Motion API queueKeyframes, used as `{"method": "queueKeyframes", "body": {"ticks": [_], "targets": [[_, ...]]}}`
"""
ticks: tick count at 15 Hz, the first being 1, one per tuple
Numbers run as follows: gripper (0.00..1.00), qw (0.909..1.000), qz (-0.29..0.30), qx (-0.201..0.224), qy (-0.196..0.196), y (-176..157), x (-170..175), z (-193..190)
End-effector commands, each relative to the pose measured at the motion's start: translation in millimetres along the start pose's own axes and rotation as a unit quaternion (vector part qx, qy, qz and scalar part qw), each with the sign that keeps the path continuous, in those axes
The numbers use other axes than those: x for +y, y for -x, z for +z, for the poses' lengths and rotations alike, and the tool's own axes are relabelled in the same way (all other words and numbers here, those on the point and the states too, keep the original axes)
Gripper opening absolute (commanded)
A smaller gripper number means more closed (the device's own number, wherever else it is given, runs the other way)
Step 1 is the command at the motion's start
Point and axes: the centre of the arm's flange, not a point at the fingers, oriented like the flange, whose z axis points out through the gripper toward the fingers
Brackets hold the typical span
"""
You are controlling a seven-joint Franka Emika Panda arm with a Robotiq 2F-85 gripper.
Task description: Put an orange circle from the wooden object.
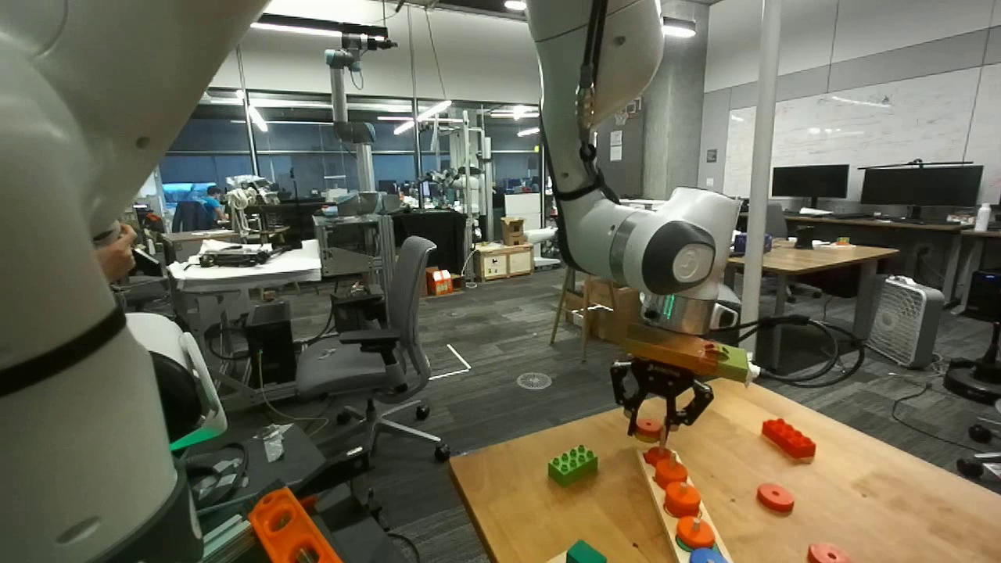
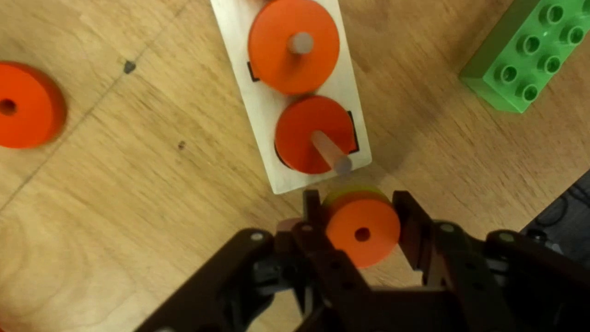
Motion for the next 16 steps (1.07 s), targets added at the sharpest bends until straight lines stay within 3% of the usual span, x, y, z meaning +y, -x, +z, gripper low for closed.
{"method": "queueKeyframes", "body": {"ticks": [1,8,9,10,14,16], "targets": [[0.23,0.9999,-0.002,0.010,-0.011,-22.3,5.8,9.0],[0.23,0.9999,-0.001,0.011,-0.010,-28.7,7.1,14.7],[0.67,0.9999,0.002,0.009,-0.008,-29.3,7.1,14.1],[0.68,0.9999,0.003,0.009,-0.009,-29.8,7.2,13.4],[0.97,0.9999,0.006,0.008,0.001,-31.9,-3.8,-11.8],[1.00,0.9998,0.008,0.015,0.010,-29.5,-16.4,-37.8]]}}
